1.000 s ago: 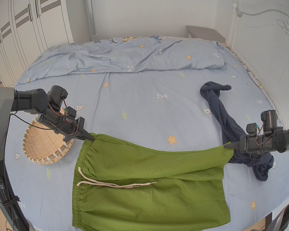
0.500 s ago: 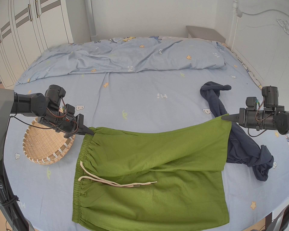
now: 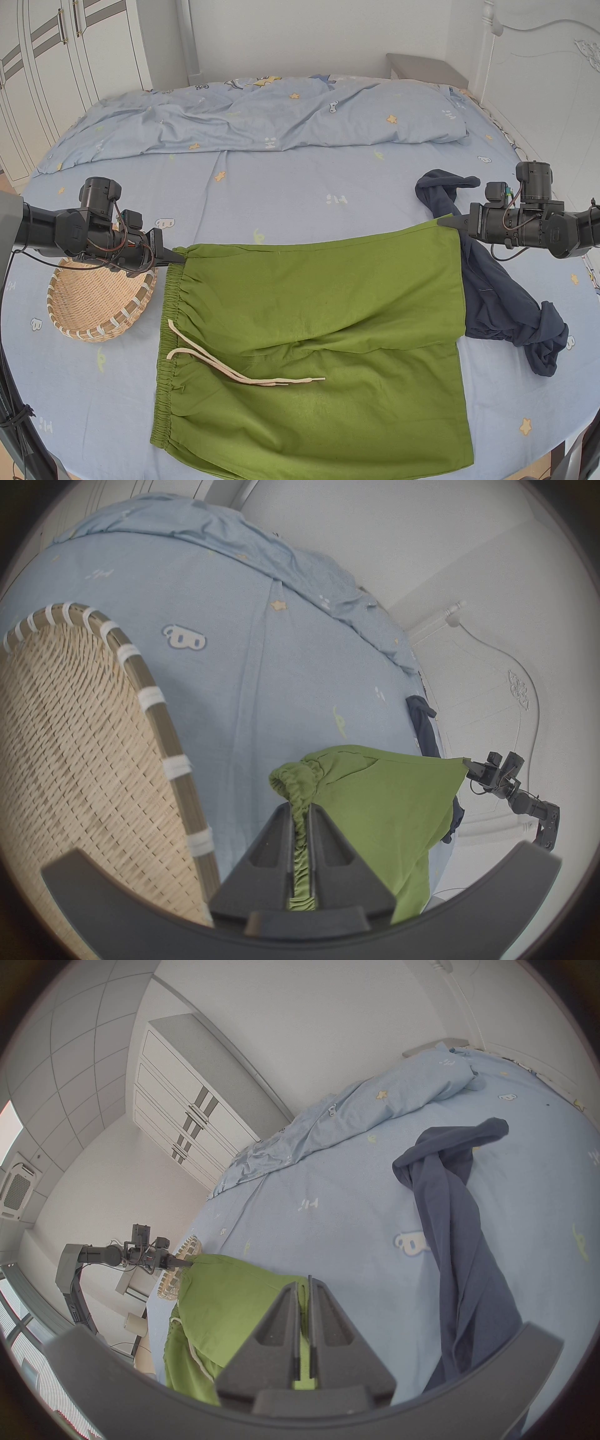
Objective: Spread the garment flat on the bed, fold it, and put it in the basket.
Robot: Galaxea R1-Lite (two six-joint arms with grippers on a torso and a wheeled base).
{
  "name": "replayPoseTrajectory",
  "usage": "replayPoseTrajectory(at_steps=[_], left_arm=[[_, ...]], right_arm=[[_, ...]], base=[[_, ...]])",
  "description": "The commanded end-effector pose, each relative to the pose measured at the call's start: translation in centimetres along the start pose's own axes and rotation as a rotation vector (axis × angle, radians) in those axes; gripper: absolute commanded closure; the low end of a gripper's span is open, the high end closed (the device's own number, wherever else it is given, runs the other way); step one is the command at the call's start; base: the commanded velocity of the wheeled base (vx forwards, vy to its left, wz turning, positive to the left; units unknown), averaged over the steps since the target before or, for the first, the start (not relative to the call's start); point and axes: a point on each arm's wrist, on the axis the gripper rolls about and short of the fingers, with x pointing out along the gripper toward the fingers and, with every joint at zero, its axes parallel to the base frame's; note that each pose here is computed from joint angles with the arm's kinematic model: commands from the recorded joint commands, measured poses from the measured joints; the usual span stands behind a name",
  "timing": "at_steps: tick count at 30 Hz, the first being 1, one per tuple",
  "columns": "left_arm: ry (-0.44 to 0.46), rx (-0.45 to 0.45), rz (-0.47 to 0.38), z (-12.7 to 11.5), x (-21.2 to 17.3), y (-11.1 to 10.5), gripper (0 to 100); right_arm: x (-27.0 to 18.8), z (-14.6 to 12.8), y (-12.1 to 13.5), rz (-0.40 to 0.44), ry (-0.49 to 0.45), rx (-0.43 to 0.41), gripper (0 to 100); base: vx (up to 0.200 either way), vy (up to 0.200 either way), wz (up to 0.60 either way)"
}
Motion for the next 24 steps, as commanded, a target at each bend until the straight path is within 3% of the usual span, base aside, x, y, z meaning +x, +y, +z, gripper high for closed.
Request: replayPoseTrajectory(at_steps=[1,24], left_arm=[[-0.025,-0.015,0.007,-0.3,-0.3,0.6,100],[-0.116,0.006,0.018,0.3,-1.2,1.9,100]], right_arm=[[1.8,0.3,-1.0,0.0,0.003,0.0,100],[4.2,4.6,-1.3,-0.016,-0.067,-0.059,100]], base=[[0.0,0.0,0.0],[0.0,0.0,0.0]])
